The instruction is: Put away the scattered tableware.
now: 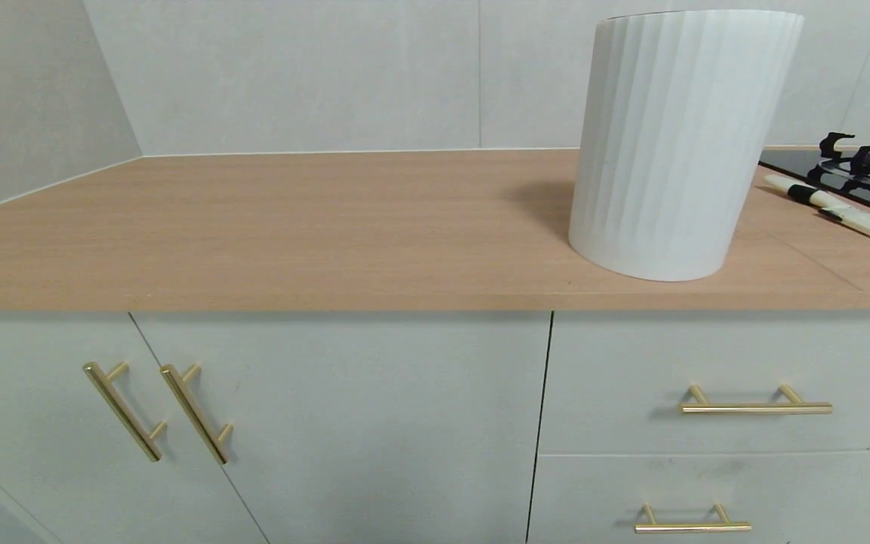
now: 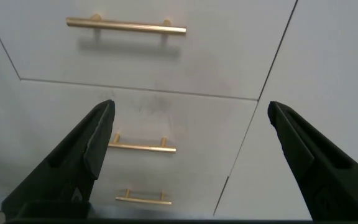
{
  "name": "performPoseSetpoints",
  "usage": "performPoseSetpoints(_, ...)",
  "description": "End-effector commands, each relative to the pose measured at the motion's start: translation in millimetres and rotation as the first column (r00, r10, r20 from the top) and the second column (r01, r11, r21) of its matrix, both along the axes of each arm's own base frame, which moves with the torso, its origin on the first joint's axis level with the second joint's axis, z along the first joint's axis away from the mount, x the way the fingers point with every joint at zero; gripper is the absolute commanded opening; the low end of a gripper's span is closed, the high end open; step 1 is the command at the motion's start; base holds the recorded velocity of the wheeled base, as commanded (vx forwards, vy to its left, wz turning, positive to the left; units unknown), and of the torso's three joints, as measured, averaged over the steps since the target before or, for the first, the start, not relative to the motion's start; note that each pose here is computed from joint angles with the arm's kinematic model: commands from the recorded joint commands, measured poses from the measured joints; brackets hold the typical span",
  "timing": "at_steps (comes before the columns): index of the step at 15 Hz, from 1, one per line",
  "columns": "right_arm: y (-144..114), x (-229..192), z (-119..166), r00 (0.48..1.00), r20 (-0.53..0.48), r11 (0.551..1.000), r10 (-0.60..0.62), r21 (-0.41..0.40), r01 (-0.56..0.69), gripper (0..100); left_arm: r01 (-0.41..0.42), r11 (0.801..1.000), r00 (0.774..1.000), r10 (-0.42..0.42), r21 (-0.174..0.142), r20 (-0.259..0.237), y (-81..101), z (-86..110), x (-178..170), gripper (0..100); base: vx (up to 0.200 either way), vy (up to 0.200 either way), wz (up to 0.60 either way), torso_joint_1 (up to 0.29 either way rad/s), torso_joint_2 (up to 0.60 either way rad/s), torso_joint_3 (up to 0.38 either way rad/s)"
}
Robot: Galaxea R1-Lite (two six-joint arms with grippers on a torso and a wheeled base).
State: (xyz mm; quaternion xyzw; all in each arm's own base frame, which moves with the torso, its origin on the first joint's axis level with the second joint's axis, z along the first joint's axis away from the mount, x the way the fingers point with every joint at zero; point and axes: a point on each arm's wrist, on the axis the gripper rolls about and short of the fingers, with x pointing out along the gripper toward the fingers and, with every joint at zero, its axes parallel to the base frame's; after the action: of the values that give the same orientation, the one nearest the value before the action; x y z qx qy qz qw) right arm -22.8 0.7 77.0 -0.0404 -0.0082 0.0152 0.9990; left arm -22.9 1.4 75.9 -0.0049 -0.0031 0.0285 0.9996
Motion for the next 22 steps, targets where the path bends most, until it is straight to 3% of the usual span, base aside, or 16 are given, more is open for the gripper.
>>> performPoseSetpoints(1, 0.0, 0.1, 0.1, 1.000, -0.001, 1.000, 0.001, -0.001, -0.001, 100, -0.001, 1.000, 1.000, 0.001, -0.001, -0.001, 0.0, 0.0, 0.1, 100, 0.000, 0.000, 0.00, 0.000, 0.00, 0.000)
performPoseSetpoints(4, 0.0, 0.1, 0.1, 1.000, -0.001, 1.000, 0.001, -0.001, -0.001, 100, -0.001, 1.000, 1.000, 0.001, -0.001, -0.001, 0.0, 0.0, 0.1, 100, 0.000, 0.000, 0.00, 0.000, 0.00, 0.000)
performPoseSetpoints(13, 0.0, 0.1, 0.1, 1.000, -0.001, 1.000, -0.002, -0.001, 0.002, 100, -0.001, 1.000, 1.000, 0.001, -0.001, -0.001, 0.0, 0.0, 0.1, 100, 0.000, -0.200, 0.00, 0.004, 0.00, 0.002)
performPoseSetpoints(22, 0.0, 0.1, 0.1, 1.000, -0.001, 1.000, -0.002, -0.001, 0.002, 100, -0.001, 1.000, 1.000, 0.001, -0.001, -0.001, 0.0, 0.0, 0.1, 100, 0.000, 0.000, 0.00, 0.000, 0.00, 0.000)
